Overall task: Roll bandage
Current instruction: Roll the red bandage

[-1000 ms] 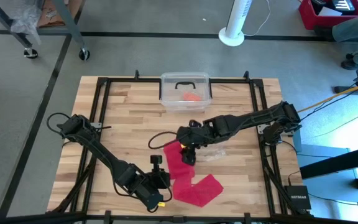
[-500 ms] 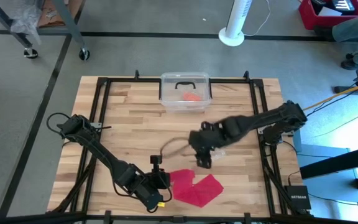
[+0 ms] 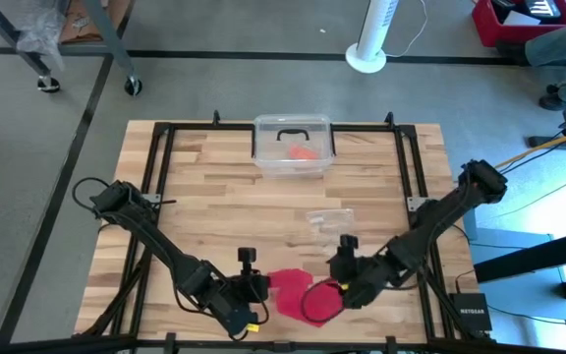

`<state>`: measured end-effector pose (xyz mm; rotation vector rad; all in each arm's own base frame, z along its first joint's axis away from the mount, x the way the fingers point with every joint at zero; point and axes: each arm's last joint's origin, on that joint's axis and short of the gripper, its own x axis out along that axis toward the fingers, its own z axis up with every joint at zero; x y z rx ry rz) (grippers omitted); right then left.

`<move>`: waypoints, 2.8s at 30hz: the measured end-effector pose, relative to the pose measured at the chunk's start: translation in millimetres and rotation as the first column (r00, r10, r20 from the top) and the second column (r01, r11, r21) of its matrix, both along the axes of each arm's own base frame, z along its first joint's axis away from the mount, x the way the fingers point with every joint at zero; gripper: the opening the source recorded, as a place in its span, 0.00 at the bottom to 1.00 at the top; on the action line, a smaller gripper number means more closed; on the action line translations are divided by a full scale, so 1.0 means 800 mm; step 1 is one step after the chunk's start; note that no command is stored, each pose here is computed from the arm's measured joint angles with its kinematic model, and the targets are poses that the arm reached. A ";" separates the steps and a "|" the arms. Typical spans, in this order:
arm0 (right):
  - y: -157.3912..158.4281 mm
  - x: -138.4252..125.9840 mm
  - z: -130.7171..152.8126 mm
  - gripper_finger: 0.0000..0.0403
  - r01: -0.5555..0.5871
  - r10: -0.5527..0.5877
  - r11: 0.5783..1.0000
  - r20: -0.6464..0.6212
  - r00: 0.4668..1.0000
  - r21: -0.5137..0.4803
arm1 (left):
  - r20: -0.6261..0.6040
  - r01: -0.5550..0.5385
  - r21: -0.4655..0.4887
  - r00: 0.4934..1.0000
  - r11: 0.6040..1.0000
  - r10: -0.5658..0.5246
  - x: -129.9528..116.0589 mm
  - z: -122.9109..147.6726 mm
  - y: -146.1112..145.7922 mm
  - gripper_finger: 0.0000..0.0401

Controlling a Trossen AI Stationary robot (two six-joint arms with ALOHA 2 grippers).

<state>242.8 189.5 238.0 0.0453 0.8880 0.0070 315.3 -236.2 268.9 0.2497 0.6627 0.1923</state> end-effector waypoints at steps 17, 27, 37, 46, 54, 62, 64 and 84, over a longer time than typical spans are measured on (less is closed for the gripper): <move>0.007 -0.014 -0.106 0.67 -0.090 -0.066 0.936 0.421 0.904 0.340 | 0.208 -0.034 0.039 0.978 0.999 0.025 -0.006 0.036 -0.009 0.02; 0.009 -0.010 -0.097 0.48 -0.105 -0.092 0.927 0.489 0.868 0.361 | 0.210 -0.047 0.033 0.977 0.998 0.039 -0.005 0.036 -0.007 0.01; 0.050 0.009 -0.070 0.03 -0.246 0.052 0.926 0.552 0.832 0.285 | 0.215 -0.064 0.013 0.975 0.998 0.059 -0.002 0.036 -0.004 0.01; 0.092 0.015 0.078 0.01 -0.297 0.237 0.955 0.593 0.770 0.004 | 0.189 -0.029 0.072 0.982 0.997 0.015 -0.002 0.032 -0.006 0.01; 0.060 0.011 0.224 0.03 -0.087 0.251 0.947 0.545 0.800 -0.308 | 0.138 0.028 0.086 0.990 0.996 -0.039 -0.005 0.017 -0.009 0.01; -0.010 0.017 0.299 0.03 0.139 0.100 0.919 0.560 0.822 -0.369 | 0.158 0.070 0.036 0.985 0.997 -0.075 -0.014 0.015 -0.025 0.01; -0.027 0.024 0.298 0.02 0.161 0.081 0.903 0.527 0.846 -0.397 | 0.161 0.106 0.025 0.981 0.994 -0.109 -0.017 0.016 -0.032 0.01; -0.106 0.069 0.067 0.08 0.227 -0.236 0.853 0.040 0.971 -0.470 | 0.289 0.254 -0.041 0.929 0.966 -0.232 -0.070 0.074 -0.087 0.01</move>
